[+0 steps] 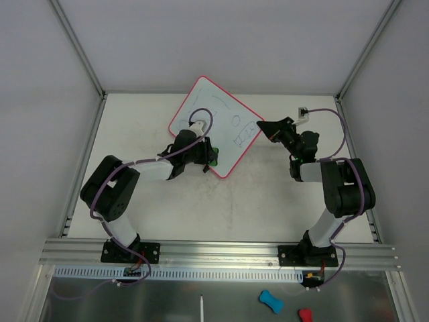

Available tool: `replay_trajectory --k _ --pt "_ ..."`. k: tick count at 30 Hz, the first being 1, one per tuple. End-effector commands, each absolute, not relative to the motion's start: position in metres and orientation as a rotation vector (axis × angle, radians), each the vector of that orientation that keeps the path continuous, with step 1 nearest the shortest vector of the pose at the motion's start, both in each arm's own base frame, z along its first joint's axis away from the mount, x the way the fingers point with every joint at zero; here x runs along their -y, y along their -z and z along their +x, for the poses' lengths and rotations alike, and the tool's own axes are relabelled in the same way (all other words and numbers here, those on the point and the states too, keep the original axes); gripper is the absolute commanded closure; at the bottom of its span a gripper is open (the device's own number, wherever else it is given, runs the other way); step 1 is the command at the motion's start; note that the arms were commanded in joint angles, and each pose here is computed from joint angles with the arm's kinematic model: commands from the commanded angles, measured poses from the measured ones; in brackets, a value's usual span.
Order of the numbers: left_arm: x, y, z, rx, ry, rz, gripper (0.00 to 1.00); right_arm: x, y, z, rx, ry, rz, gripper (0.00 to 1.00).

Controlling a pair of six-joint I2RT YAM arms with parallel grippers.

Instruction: Erase the whiteboard

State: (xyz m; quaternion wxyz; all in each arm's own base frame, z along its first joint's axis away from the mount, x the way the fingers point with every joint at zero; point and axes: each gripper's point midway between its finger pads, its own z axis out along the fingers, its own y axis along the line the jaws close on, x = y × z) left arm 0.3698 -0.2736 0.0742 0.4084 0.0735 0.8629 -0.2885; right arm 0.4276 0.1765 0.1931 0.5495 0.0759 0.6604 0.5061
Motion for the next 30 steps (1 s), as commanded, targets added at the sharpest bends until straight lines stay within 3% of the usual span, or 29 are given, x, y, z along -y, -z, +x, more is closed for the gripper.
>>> replay_trajectory --k 1,20,30 --pt "0.297 -0.091 0.355 -2.094 0.746 0.277 1.0 -0.205 -0.216 0.412 -1.513 -1.283 0.019 1.0" --pt "0.35 -0.117 0.339 -2.017 0.85 0.372 1.0 -0.204 -0.216 0.412 -1.513 -1.282 0.018 1.0" --pt "0.317 -0.147 0.36 -2.003 0.944 0.333 1.0 -0.204 -0.216 0.412 -1.514 -1.282 0.019 1.0"
